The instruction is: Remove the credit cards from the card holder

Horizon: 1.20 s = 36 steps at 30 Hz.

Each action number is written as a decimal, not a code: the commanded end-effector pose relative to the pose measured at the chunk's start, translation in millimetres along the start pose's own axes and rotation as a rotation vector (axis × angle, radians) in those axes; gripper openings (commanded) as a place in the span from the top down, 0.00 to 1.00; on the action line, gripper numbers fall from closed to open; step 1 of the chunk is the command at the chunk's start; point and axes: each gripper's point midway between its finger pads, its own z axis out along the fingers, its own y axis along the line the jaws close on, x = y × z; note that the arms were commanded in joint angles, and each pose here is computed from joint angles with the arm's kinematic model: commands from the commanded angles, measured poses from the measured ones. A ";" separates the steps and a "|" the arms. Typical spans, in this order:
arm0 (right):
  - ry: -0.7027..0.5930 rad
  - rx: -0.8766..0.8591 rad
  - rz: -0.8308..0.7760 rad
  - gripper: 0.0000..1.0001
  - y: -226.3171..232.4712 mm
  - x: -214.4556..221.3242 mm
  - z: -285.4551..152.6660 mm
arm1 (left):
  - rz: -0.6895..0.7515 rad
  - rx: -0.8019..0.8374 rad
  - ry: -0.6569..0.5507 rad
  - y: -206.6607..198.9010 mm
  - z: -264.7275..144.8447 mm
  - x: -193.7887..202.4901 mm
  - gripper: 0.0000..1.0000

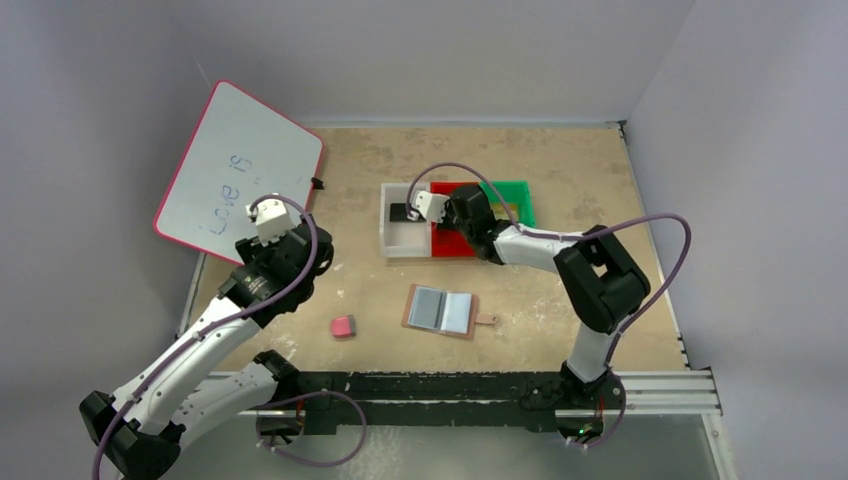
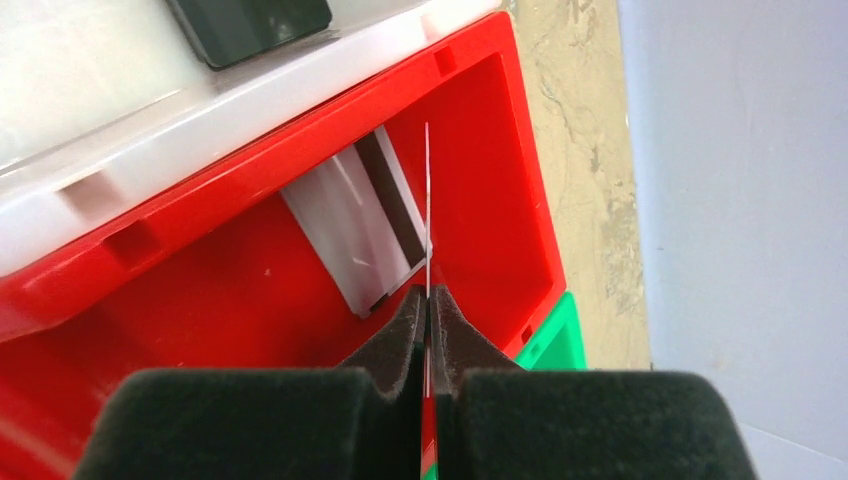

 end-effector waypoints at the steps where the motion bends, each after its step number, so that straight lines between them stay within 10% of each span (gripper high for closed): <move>1: -0.017 0.050 -0.044 0.99 -28.6 -6.5 9.5 | -0.024 -0.015 -0.026 0.8 -0.4 -10.1 0.09; 36: 0.042 -0.102 -0.081 0.69 0.2 8.7 27.7 | 0.030 -0.022 -0.001 -1.4 4.0 -1.0 0.10</move>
